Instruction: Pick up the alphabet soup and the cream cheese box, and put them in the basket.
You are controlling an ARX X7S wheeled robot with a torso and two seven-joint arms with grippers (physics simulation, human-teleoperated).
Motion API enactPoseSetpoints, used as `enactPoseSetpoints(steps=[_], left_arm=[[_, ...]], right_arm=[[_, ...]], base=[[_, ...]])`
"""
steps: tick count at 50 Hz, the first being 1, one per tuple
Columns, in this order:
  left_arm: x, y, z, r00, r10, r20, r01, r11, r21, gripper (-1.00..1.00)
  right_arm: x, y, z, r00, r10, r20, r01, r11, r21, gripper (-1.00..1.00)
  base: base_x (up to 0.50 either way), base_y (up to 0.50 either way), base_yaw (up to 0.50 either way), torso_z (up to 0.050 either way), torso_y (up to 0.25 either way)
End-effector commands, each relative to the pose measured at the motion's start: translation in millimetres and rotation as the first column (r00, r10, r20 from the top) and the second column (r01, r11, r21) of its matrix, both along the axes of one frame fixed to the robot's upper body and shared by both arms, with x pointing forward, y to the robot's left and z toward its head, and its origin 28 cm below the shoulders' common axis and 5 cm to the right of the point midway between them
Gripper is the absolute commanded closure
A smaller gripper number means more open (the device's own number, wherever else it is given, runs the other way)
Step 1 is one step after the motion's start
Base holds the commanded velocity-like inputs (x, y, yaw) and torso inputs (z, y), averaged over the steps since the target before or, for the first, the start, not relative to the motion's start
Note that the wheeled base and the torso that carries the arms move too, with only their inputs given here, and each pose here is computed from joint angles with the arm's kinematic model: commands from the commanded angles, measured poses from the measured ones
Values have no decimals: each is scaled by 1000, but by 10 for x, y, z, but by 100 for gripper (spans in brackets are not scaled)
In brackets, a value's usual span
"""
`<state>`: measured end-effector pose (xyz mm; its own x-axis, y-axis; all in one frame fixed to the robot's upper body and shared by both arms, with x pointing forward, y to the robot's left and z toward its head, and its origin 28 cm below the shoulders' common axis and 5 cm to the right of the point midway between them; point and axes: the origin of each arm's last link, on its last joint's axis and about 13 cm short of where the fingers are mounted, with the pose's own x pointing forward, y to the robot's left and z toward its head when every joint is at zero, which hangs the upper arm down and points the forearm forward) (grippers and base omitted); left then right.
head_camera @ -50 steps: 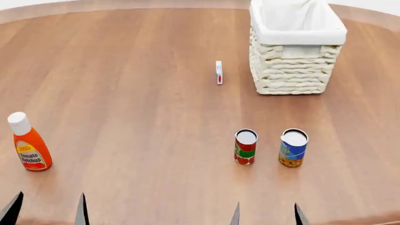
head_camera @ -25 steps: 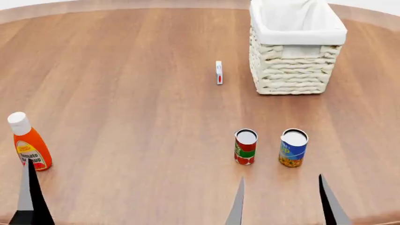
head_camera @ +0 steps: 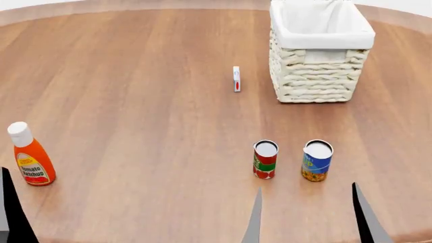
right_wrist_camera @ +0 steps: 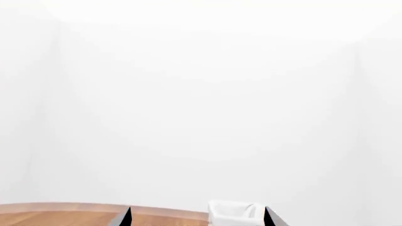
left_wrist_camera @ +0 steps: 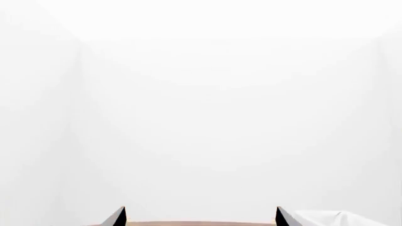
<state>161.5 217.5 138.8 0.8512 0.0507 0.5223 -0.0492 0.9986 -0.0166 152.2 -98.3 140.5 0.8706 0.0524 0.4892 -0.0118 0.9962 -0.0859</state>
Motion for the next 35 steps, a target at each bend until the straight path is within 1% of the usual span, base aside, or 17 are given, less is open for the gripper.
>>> enactPoseSetpoints(steps=[1,24,25,35], left_arm=[[-28,-9,-17,1000,-5,-4,5,1000,-4,-100],[-21,3,-46,1000,-3,-24,3,1000,-5,-100],[-18,-3,-65,1000,-9,-26,8,1000,-5,-100],[-25,-10,-75,1000,-8,-27,8,1000,-1,-100]], right_arm=[[-32,-5,1,1000,3,-12,-3,1000,-6,-100],[-23,16,-22,999,24,-35,-25,1000,-13,-100],[-43,16,-36,998,37,-43,-38,999,-14,-100],[-59,10,-44,998,38,-45,-38,999,-15,-100]], base=[[86,0,0,0,0],[117,0,0,0,0],[141,0,0,0,0],[149,0,0,0,0]])
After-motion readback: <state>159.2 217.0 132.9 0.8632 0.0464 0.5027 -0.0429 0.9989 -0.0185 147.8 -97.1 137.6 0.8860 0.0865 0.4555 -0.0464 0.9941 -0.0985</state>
